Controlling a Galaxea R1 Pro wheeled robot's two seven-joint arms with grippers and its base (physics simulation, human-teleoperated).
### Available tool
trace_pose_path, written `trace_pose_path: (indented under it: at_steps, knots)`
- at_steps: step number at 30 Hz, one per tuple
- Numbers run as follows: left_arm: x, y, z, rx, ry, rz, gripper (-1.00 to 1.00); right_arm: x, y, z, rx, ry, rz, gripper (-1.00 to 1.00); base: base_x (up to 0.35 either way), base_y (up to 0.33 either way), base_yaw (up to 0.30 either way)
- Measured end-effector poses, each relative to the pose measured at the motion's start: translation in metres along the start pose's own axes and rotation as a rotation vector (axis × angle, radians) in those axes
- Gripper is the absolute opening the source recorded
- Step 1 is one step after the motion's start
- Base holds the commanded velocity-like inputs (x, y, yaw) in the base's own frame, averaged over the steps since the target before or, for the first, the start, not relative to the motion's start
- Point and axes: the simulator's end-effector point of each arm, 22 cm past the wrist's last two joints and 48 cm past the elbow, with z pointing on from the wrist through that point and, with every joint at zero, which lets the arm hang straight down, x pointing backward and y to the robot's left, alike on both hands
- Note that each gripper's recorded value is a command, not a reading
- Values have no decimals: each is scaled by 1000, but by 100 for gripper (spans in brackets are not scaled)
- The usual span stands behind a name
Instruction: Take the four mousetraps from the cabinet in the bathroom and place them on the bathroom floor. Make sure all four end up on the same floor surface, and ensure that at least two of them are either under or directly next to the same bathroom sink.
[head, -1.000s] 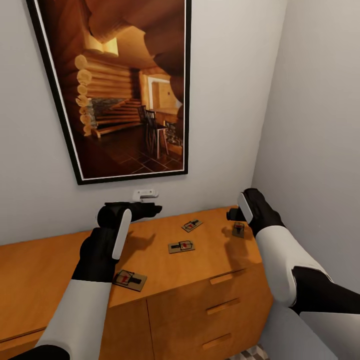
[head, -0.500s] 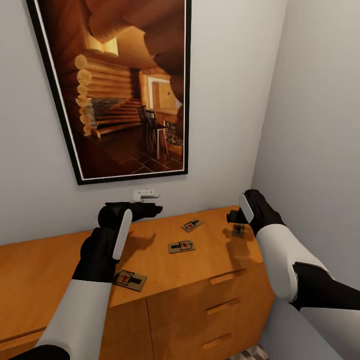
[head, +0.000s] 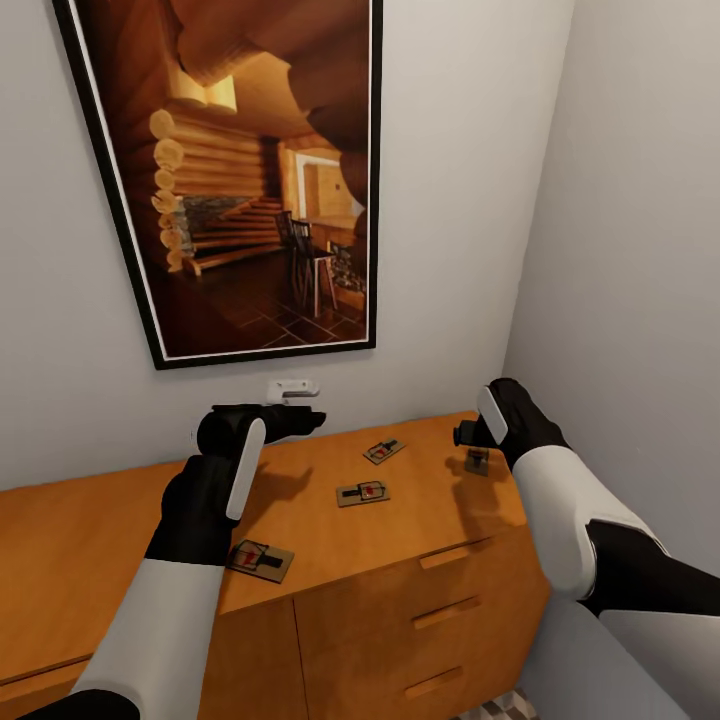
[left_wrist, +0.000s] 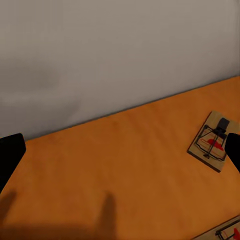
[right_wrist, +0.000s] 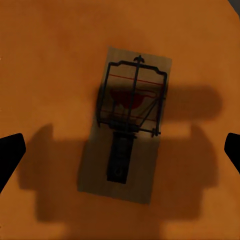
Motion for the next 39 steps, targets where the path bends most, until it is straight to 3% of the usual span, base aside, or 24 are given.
trace_pose_path:
  at_steps: [20, 39]
  knots:
    - [0, 0, 0, 1, 0, 0, 100, 12, 7, 6, -4, 65, -25, 100, 0, 0, 0]
    - [3, 0, 2, 0, 7, 0, 100, 13, -5, 9, 11, 78, -19, 100, 0, 0, 0]
